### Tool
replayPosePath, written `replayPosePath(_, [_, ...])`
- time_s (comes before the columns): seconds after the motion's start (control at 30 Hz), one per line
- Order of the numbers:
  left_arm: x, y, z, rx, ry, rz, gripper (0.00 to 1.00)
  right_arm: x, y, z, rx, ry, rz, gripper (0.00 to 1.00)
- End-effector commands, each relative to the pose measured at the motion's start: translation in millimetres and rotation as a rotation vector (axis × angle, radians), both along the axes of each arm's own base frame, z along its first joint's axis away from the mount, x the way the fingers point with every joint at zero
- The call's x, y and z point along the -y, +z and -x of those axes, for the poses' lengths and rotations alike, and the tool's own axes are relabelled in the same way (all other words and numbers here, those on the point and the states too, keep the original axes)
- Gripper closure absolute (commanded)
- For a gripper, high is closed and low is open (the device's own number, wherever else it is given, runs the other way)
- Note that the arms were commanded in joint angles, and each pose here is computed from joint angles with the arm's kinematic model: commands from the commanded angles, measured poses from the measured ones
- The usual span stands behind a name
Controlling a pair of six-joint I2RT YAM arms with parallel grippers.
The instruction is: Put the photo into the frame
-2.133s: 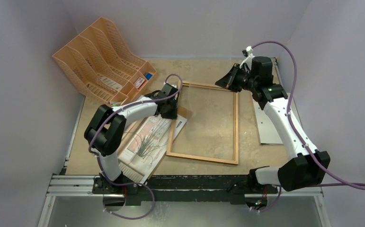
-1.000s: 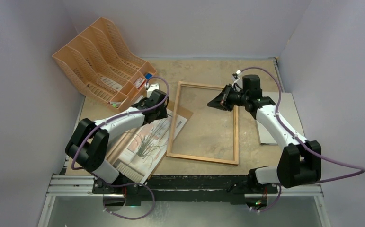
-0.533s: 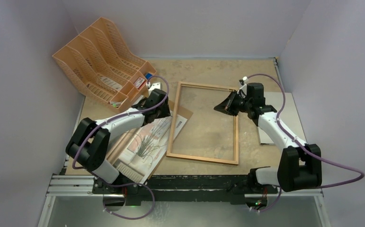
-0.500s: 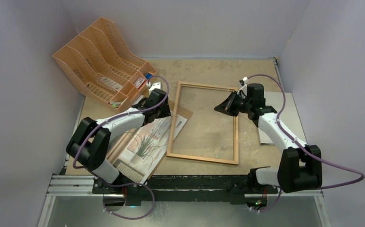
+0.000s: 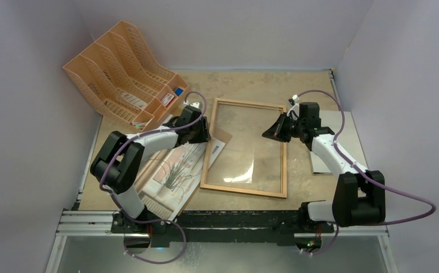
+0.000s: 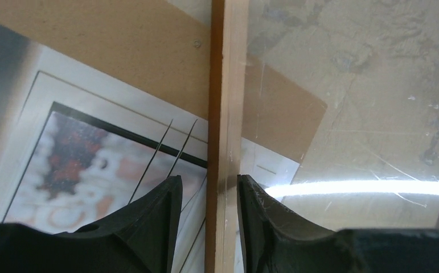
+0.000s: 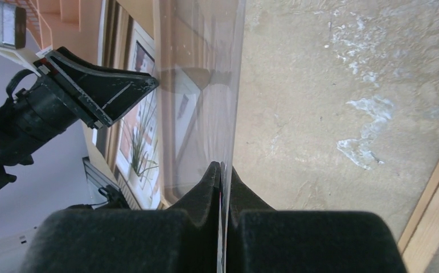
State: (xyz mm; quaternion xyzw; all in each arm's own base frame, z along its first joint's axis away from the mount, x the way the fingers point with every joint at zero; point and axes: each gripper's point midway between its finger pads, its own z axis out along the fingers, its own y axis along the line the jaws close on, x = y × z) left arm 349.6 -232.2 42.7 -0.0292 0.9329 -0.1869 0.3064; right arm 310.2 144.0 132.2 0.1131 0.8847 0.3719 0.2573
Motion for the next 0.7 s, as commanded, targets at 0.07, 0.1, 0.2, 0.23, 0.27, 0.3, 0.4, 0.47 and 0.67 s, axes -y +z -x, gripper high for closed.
replayPosePath(0.07, [26,15,-13,0.032,-0.123,0.076,0.59,5,10,-8,0.046,0.039,0.038,1.00])
replayPosePath(0.1, [26,13,-12,0.026,-0.127,0.075,0.59,5,10,-8,0.050,0.036,0.041,1.00])
replayPosePath(0.2, [27,10,-11,0.018,-0.132,0.077,0.60,5,11,-9,0.057,0.033,0.033,1.00])
replayPosePath(0.23, [27,10,-11,0.015,-0.133,0.077,0.60,5,12,-10,0.058,0.034,0.031,1.00])
replayPosePath(0.27, [27,10,-11,0.015,-0.134,0.078,0.60,5,11,-10,0.058,0.031,0.029,1.00])
replayPosePath(0.3, [27,10,-11,0.015,-0.134,0.078,0.60,6,12,-10,0.059,0.028,0.027,1.00])
replayPosePath(0.4, [28,9,-11,0.014,-0.137,0.082,0.61,7,10,-9,0.057,0.014,0.026,1.00])
replayPosePath(0.47, [31,8,-11,0.008,-0.153,0.089,0.61,10,10,-9,0.053,-0.005,0.025,1.00])
replayPosePath(0.67, [34,4,-11,-0.004,-0.169,0.088,0.61,9,6,-6,0.051,-0.016,0.000,1.00])
